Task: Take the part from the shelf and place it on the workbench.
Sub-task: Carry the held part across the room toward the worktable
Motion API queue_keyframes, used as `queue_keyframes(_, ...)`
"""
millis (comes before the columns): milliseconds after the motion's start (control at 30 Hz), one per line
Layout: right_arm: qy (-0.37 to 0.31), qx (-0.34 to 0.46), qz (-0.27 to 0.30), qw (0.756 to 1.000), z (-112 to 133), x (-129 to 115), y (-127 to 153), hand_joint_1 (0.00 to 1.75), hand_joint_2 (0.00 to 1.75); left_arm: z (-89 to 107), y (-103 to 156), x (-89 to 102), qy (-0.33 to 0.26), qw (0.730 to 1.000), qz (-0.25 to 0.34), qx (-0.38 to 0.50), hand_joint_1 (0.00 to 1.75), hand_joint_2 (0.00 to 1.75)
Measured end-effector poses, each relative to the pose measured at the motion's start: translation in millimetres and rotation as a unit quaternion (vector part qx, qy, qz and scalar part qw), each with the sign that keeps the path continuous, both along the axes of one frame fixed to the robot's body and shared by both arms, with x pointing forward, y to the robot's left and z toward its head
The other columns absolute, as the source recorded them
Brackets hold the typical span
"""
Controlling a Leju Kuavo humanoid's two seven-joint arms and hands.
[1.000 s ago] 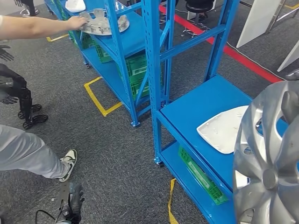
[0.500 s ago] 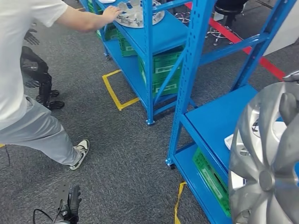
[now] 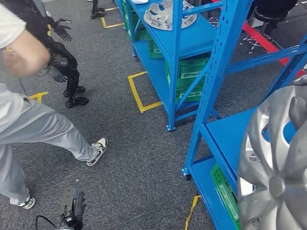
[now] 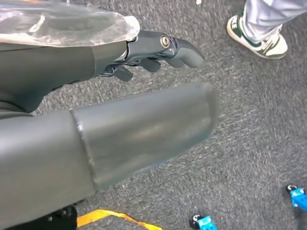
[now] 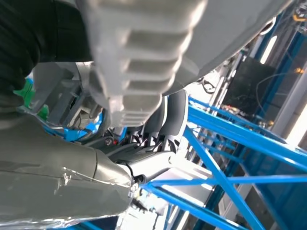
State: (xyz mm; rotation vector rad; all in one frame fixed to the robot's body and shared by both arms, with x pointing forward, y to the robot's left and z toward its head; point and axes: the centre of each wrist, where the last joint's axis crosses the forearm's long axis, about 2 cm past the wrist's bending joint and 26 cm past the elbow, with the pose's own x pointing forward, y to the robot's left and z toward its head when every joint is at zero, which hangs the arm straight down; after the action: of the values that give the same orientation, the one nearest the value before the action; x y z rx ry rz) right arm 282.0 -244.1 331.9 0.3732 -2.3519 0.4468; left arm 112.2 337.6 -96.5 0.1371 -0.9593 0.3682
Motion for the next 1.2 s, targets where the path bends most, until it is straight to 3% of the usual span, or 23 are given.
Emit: queue_keyframes(1200, 0.001, -0.004, 0.004, 1.0, -0.3, -0.8, 0.5, 1.75, 1.75, -0.5, -0.3, -1.9, 0.001, 1.0, -0.004, -0.015, 0.0, 0.0)
